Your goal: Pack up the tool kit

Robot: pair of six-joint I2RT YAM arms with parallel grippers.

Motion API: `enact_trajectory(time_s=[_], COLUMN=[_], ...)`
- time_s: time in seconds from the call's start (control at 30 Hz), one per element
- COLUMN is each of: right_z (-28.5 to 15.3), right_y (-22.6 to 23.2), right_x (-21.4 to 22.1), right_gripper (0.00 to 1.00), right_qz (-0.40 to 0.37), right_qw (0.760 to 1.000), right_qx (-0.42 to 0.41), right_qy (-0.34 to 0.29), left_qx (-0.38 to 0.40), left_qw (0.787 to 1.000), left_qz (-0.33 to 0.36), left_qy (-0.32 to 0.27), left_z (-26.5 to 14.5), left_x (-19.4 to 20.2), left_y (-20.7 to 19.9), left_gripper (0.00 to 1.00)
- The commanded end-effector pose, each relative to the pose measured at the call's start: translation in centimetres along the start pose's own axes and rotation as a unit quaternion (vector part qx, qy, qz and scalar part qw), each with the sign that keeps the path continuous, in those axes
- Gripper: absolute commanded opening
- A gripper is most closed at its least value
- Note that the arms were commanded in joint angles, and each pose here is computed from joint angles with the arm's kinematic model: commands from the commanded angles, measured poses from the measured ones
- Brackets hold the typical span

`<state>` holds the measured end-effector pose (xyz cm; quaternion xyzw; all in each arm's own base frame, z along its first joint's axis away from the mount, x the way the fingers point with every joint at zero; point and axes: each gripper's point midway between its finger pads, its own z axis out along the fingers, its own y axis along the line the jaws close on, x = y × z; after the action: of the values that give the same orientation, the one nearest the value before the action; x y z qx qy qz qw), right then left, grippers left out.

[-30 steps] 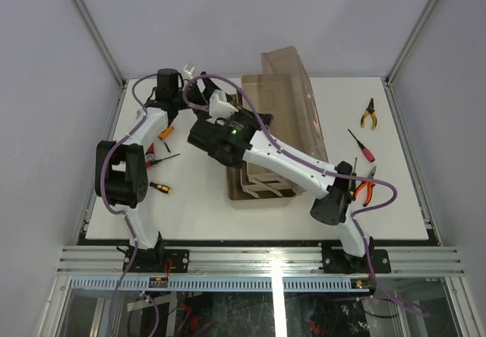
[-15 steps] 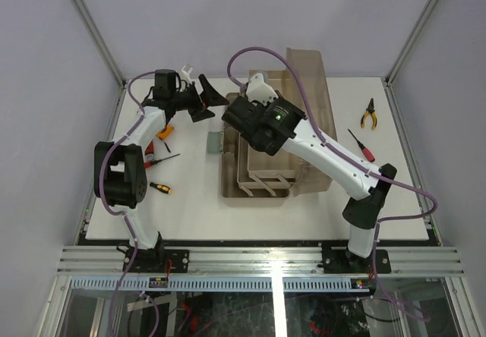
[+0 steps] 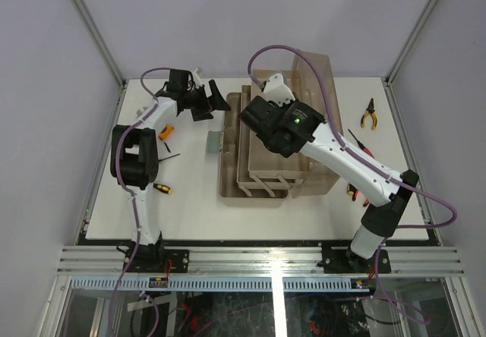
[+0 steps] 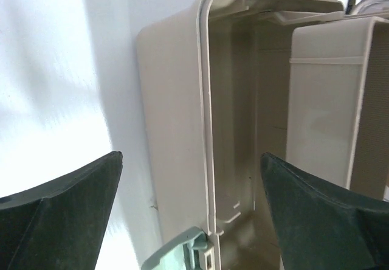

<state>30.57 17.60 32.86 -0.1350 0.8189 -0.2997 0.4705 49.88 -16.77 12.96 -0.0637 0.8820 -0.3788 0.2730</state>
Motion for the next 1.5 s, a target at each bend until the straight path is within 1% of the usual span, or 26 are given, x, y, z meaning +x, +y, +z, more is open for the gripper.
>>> enact_trajectory(time_s=[0.0, 0.1, 0.17, 0.3, 0.43, 0.5, 0.7, 0.97, 1.13, 1.33, 1.47], right_z=[-0.4, -0.2, -0.2, 0.2, 0.7, 1.1, 2.3, 4.4, 5.7, 7.4, 9.3], right_y=[-0.2, -0.6, -0.7, -1.1, -1.2, -1.2, -1.1, -0.1, 0.8, 1.7, 1.5], right_x=[0.3, 0.8, 1.2, 2.0, 3.2, 4.0, 6.5, 9.5, 10.8, 11.5, 11.6], right_gripper=[0.0, 0.0, 0.0, 0.0, 0.0, 0.0, 0.0, 0.0, 0.0, 0.0, 0.0], right_qz=[0.092, 0.108, 0.112, 0.128, 0.15, 0.16, 0.182, 0.205, 0.21, 0.226, 0.233], right_qw=[0.995, 0.993, 0.993, 0.991, 0.987, 0.985, 0.98, 0.974, 0.972, 0.967, 0.967], right_qx=[-0.036, -0.04, -0.042, -0.045, -0.052, -0.056, -0.064, -0.075, -0.085, -0.101, -0.099], right_qy=[0.0, 0.003, 0.006, 0.011, 0.02, 0.026, 0.043, 0.061, 0.065, 0.054, 0.044], left_qx=[-0.026, -0.031, -0.036, -0.041, -0.052, -0.057, -0.077, -0.095, -0.104, -0.099, -0.087], left_qw=[0.999, 0.998, 0.998, 0.997, 0.996, 0.996, 0.995, 0.994, 0.994, 0.995, 0.996], left_qz=[0.045, 0.053, 0.058, 0.061, 0.063, 0.063, 0.064, 0.047, 0.034, 0.025, 0.018], left_qy=[0.004, 0.011, 0.015, 0.021, 0.026, 0.027, 0.014, -0.001, 0.004, 0.003, 0.004], left_z=[1.2, 2.1, 2.5, 2.8, 2.9, 2.7, 1.7, -0.6, -1.4, -1.6, -1.5], left_x=[-0.1, 0.5, 0.9, 1.6, 2.1, 2.3, 1.8, 0.8, 1.5, 1.8, 1.9], left_y=[0.1, 0.1, 0.1, 0.4, 1.2, 1.5, 2.6, 4.9, 6.3, 6.2, 5.7], left_gripper=[0.93, 0.89, 0.84, 0.65, 0.43, 0.36, 0.35, 0.35, 0.33, 0.32, 0.34])
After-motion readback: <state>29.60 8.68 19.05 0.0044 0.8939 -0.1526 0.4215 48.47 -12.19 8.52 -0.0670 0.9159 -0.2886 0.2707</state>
